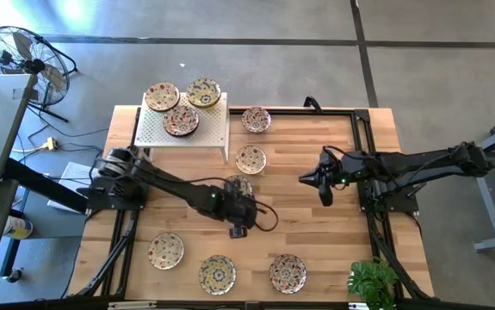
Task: Pick & Place Mini bowls
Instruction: Stack the yellow patterned bowl on the yellow patterned bowl on the shelf
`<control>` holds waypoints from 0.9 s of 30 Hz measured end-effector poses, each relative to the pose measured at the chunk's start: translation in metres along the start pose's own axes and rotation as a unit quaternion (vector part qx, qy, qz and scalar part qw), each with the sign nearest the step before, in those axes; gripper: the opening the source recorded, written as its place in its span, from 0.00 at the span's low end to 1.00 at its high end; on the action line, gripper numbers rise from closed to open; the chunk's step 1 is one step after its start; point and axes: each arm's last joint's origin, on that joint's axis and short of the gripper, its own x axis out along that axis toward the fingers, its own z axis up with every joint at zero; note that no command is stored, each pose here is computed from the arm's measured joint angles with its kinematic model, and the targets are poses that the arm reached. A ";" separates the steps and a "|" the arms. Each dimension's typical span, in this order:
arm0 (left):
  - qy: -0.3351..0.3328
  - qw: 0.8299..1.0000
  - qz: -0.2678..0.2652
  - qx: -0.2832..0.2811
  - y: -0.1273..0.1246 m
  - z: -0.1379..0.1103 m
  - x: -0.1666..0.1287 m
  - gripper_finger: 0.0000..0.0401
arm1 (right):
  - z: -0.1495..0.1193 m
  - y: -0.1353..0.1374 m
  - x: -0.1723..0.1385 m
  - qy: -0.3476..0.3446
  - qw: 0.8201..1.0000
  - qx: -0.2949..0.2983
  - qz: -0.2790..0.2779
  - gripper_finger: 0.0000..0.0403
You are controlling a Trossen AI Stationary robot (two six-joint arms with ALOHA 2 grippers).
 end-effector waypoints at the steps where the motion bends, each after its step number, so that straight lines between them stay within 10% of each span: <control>1: 0.007 1.000 0.003 -0.011 -0.002 -0.002 0.005 0.49 | 0.000 0.000 0.000 0.001 1.000 -0.004 0.004 0.07; 10: 0.035 0.993 0.060 -0.091 -0.005 -0.012 0.028 0.47 | 0.000 0.001 0.000 0.006 1.000 -0.009 0.012 0.06; 21: 0.063 0.992 0.052 -0.098 -0.008 -0.018 0.036 0.06 | -0.001 0.001 0.000 0.008 0.999 -0.032 0.014 0.06; 27: 0.074 0.993 0.025 -0.093 -0.006 -0.005 0.018 0.04 | 0.000 0.001 0.000 0.005 0.999 -0.033 0.009 0.06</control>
